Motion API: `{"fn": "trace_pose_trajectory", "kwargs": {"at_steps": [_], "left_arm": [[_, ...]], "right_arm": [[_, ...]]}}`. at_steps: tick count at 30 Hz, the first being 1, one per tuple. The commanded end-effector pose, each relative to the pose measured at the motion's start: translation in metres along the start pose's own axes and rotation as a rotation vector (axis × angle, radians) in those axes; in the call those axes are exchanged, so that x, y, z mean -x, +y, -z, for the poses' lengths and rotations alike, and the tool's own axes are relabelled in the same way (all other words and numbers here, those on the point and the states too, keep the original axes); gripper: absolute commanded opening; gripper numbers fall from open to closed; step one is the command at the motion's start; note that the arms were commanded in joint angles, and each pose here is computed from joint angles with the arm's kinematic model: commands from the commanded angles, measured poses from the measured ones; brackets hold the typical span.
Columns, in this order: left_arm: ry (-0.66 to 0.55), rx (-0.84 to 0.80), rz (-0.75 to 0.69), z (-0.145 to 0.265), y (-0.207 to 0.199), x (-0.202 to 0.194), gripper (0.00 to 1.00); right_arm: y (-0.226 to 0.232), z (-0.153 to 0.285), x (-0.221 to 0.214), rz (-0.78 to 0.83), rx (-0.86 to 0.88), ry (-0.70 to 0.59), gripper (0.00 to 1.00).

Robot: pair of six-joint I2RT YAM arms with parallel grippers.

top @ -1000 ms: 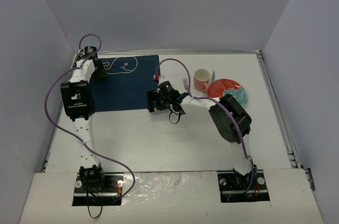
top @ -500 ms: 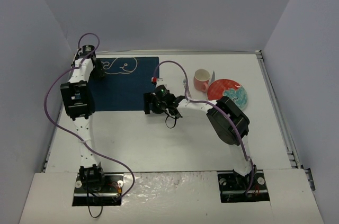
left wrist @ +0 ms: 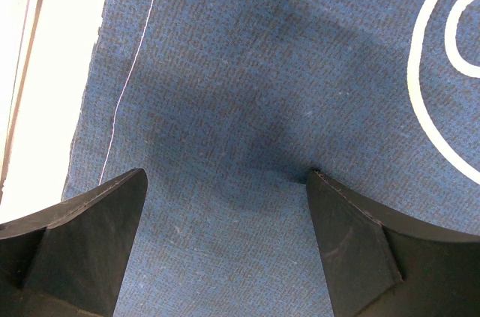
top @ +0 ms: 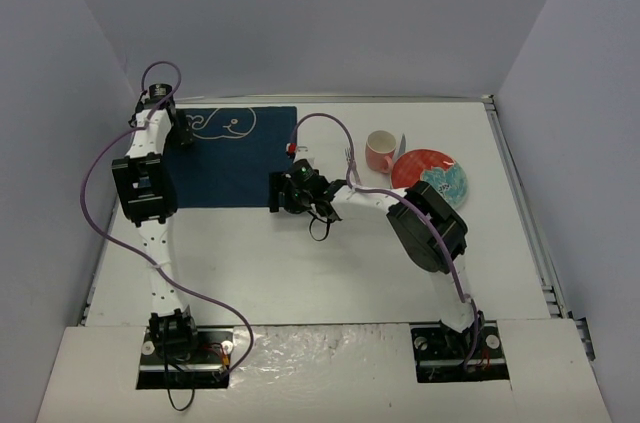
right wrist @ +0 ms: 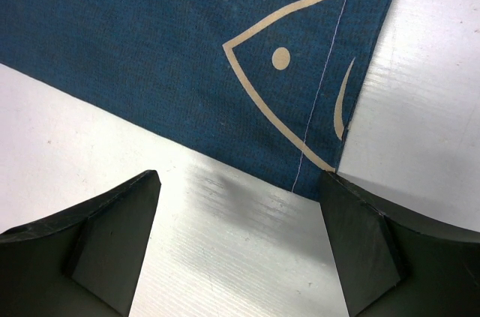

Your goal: Set the dinner table for one person

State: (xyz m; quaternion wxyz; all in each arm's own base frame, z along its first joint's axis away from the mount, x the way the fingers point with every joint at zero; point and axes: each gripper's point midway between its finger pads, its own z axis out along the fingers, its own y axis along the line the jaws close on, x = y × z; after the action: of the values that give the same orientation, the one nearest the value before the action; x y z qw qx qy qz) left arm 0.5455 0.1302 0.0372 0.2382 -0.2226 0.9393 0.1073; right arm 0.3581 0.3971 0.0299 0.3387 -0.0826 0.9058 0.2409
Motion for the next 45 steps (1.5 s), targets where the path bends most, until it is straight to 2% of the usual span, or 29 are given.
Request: {"fn": "trace_pose_trajectory", "kwargs": {"at_steps": [1, 11, 22, 30, 35, 42, 45], "left_arm": [[0.076, 0.104, -0.003, -0.021, 0.033, -0.021, 0.84], [0.056, 0.099, 0.008, -0.012, 0.033, -0.012, 0.85], [-0.066, 0.044, 0.047, 0.034, 0.030, 0.029, 0.91], [-0.163, -0.077, 0.056, 0.079, 0.012, 0.054, 0.93], [-0.209, -0.187, 0.012, 0.115, -0.016, 0.060, 0.93], [-0.282, -0.309, -0.018, 0.170, -0.053, 0.052, 0.94], [-0.304, -0.359, -0.043, 0.198, -0.068, 0.039, 0.94]], "right_arm": [[-0.012, -0.005, -0.018, -0.008, -0.065, 0.050, 0.84], [-0.007, 0.000, -0.002, 0.038, -0.071, 0.002, 0.86], [0.011, 0.030, 0.064, 0.124, -0.075, -0.145, 0.98], [0.023, 0.079, 0.110, 0.142, -0.048, -0.262, 1.00], [0.016, 0.115, 0.127, 0.135, -0.041, -0.316, 1.00], [-0.012, 0.176, 0.149, 0.109, -0.045, -0.426, 1.00], [-0.037, 0.199, 0.147, 0.099, -0.076, -0.455, 1.00]]}}
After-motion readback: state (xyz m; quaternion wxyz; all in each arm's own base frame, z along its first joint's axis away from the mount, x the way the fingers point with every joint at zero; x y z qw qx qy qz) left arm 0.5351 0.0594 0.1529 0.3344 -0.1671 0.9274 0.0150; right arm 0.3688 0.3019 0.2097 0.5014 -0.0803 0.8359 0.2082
